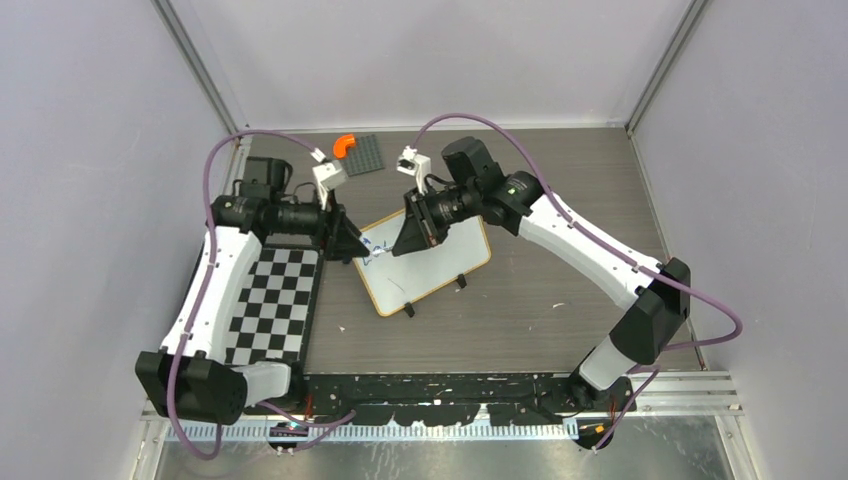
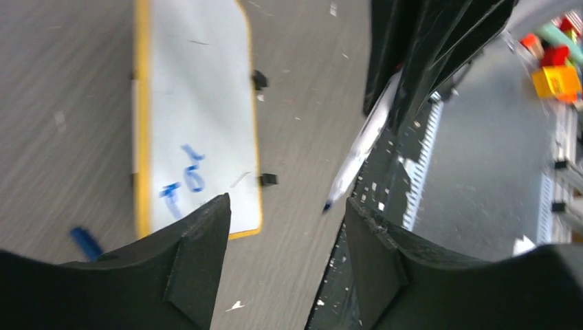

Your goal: Write a sentence on the whiteboard

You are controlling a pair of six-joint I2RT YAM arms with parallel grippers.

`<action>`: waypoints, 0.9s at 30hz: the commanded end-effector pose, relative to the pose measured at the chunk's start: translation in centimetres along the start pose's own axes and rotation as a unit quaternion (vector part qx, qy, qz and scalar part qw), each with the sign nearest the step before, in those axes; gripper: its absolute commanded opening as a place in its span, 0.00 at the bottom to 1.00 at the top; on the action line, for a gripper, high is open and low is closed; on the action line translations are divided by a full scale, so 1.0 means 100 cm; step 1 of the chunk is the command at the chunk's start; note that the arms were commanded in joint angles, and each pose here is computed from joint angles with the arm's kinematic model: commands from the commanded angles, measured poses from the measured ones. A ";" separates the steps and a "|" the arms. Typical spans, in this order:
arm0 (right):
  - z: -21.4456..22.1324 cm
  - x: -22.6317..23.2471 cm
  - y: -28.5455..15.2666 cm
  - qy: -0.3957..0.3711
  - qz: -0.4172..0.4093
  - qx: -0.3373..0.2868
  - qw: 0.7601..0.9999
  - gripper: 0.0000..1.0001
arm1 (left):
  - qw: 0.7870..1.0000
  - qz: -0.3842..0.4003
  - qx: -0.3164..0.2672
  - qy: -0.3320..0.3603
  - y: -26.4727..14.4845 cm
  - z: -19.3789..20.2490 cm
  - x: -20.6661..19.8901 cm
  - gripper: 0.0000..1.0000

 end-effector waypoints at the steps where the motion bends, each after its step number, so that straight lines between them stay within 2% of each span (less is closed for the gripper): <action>1: -0.008 -0.018 -0.026 -0.019 0.060 -0.036 0.997 0.00 | 0.998 -0.055 -0.043 -0.001 -0.010 -0.018 0.030 0.65; 8: 0.005 -0.054 -0.029 -0.070 0.145 -0.037 0.986 0.00 | 0.989 -0.132 -0.035 -0.048 -0.004 -0.007 0.075 0.68; 19: 0.012 -0.080 -0.012 -0.130 0.204 -0.037 0.970 0.00 | 0.986 -0.140 -0.001 -0.091 0.008 0.009 0.102 0.69; 22: 0.011 -0.083 -0.007 -0.138 0.212 -0.040 0.967 0.00 | 0.988 -0.125 -0.001 -0.096 0.011 0.008 0.101 0.65; 27: 0.007 -0.083 -0.002 -0.146 0.213 -0.049 0.965 0.00 | 0.989 -0.110 0.003 -0.101 0.014 0.007 0.101 0.53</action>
Point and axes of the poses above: each gripper's point midway between its finger pads, its own y axis out along the fingers, its own x axis along the line the jaws close on, z = x × y, the point moved 1 cm from there along -y, back along the fingers, and after that the axes turned 4 degrees about -y, right-handed, at the moved point
